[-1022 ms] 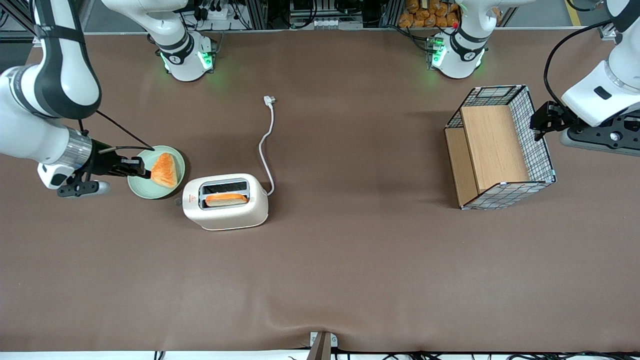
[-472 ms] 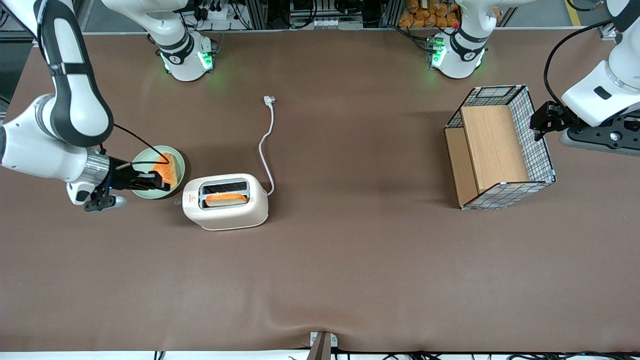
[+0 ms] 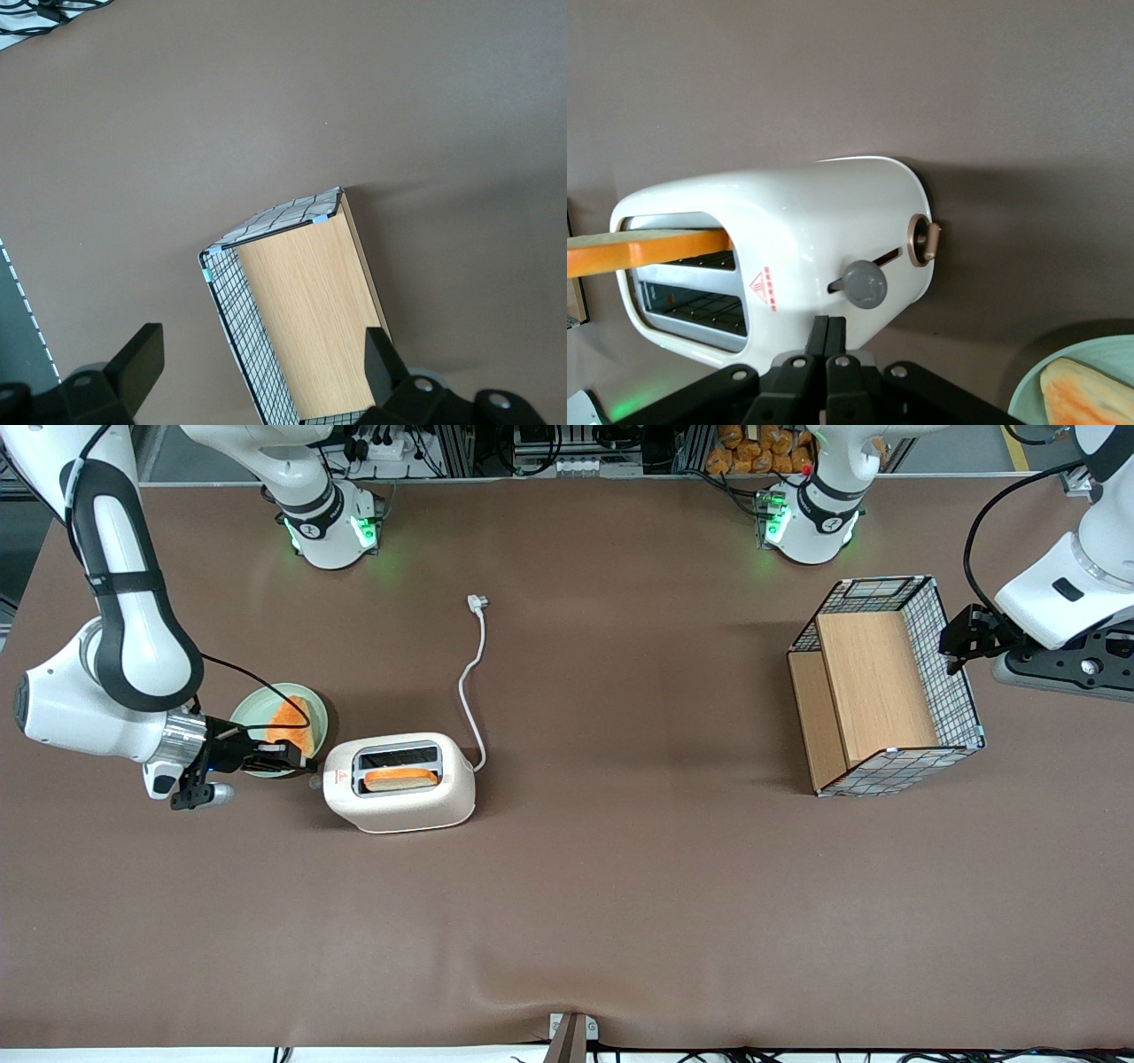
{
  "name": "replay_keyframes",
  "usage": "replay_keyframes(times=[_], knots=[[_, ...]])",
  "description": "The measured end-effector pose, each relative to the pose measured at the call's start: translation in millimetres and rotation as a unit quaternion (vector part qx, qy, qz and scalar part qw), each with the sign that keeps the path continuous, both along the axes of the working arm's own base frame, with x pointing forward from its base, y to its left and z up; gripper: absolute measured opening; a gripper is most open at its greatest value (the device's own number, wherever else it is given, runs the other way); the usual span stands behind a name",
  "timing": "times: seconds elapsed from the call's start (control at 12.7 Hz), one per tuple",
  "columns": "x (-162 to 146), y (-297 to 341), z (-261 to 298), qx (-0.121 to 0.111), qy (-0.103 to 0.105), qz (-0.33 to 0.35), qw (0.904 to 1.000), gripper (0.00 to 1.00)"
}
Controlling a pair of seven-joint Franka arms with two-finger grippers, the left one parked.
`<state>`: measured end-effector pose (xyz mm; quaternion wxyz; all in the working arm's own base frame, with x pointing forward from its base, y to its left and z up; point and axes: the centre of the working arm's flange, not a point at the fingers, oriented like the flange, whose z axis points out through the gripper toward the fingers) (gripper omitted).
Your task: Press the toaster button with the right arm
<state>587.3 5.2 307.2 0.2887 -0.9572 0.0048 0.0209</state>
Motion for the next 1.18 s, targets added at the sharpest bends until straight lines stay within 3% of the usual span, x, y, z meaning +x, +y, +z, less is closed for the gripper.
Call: replay_keyframes(times=[0.31, 0.71, 1.18], knots=[[5, -14, -9, 0.002, 0.004, -0.014, 0.9999, 0.01], [9, -13, -12, 0.022, 0.004, -0.033, 0.9992, 0.01], [13, -12, -33, 0.033, 0.019, -0.043, 0.9983, 0.01]])
